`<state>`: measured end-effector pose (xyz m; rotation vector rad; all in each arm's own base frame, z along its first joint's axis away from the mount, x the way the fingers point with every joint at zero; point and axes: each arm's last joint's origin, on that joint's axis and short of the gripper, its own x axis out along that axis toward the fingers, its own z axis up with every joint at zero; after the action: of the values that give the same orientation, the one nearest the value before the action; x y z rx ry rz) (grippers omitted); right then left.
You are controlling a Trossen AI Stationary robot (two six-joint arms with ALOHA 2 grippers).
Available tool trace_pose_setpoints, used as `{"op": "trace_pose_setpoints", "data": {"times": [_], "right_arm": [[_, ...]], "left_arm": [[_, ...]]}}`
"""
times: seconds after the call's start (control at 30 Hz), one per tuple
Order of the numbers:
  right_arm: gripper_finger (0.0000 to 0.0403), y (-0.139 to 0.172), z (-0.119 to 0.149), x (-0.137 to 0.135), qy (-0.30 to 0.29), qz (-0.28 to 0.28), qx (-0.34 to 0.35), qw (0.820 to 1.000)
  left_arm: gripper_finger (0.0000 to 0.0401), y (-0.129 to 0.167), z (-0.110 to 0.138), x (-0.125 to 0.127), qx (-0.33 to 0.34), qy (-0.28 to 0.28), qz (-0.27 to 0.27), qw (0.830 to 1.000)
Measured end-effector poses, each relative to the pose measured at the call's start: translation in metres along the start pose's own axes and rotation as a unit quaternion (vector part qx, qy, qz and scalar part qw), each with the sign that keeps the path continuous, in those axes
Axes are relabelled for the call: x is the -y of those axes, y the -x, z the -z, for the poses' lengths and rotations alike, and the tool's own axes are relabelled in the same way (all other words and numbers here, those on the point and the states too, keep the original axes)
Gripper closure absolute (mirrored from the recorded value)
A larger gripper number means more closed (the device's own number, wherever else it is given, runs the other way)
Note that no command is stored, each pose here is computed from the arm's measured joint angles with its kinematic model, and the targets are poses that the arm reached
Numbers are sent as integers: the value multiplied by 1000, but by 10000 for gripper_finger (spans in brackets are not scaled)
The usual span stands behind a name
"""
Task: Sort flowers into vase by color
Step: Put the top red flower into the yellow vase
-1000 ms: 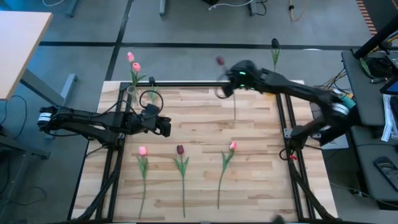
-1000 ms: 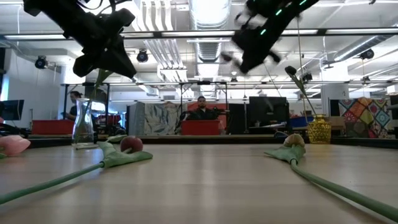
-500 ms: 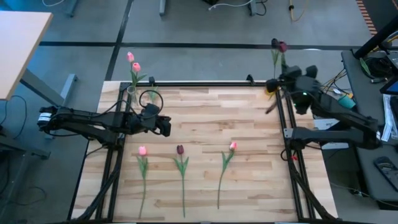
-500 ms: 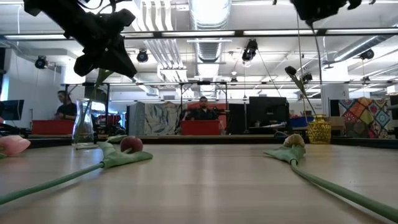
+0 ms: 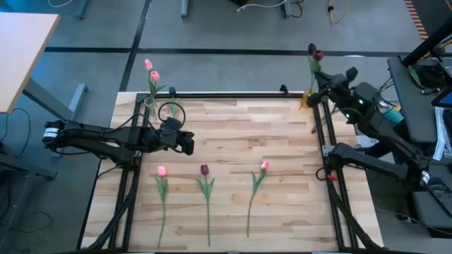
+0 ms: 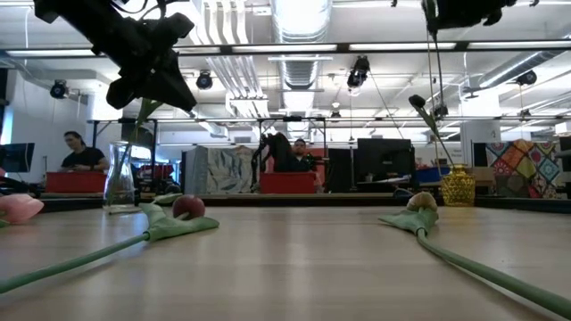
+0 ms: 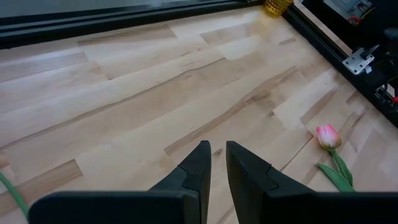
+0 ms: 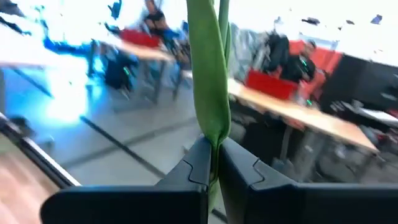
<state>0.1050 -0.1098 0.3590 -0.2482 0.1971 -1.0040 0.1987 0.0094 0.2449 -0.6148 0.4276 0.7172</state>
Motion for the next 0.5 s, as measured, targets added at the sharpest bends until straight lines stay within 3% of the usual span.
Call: {"op": "trace_pose_setpoints", "data": {"times": [0.33, 0.5], "right_arm": [[393, -1, -2, 17, 67, 113, -20, 991], [393, -7, -6, 18, 88, 127, -4, 988]], "left_arm": [[366, 0, 0, 0, 0, -24, 0, 1000], [366, 0, 0, 0, 0, -24, 0, 1000]]}}
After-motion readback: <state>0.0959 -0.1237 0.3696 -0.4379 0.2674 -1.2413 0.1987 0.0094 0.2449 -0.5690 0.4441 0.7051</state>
